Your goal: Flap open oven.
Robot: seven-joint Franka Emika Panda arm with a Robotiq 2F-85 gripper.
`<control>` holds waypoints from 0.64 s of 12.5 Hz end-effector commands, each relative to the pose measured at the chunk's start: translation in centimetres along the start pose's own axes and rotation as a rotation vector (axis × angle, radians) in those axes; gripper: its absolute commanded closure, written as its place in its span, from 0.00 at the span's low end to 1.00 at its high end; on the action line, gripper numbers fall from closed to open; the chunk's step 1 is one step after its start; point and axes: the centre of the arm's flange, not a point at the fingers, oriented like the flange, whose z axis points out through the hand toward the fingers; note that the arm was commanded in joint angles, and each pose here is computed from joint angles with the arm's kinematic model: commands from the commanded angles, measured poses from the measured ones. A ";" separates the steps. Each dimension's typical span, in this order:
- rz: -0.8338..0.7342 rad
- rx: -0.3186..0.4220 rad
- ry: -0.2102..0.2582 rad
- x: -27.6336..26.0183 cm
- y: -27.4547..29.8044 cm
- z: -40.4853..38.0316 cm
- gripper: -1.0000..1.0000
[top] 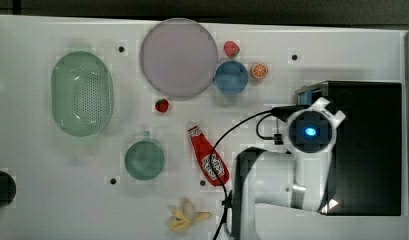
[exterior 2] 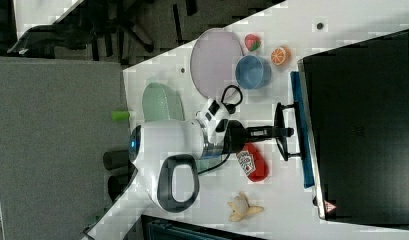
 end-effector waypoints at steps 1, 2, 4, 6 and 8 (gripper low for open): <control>0.030 -0.062 -0.030 1.1 -7.7 1.2 0.83; 0.012 -0.100 -0.032 1.3 -9.0 1.6 0.83; 0.036 -0.161 -0.042 1.6 -11.5 3.0 0.83; 0.043 -0.220 -0.043 1.8 -14.1 4.6 0.83; 0.061 -0.285 -0.036 1.8 -16.7 6.1 0.83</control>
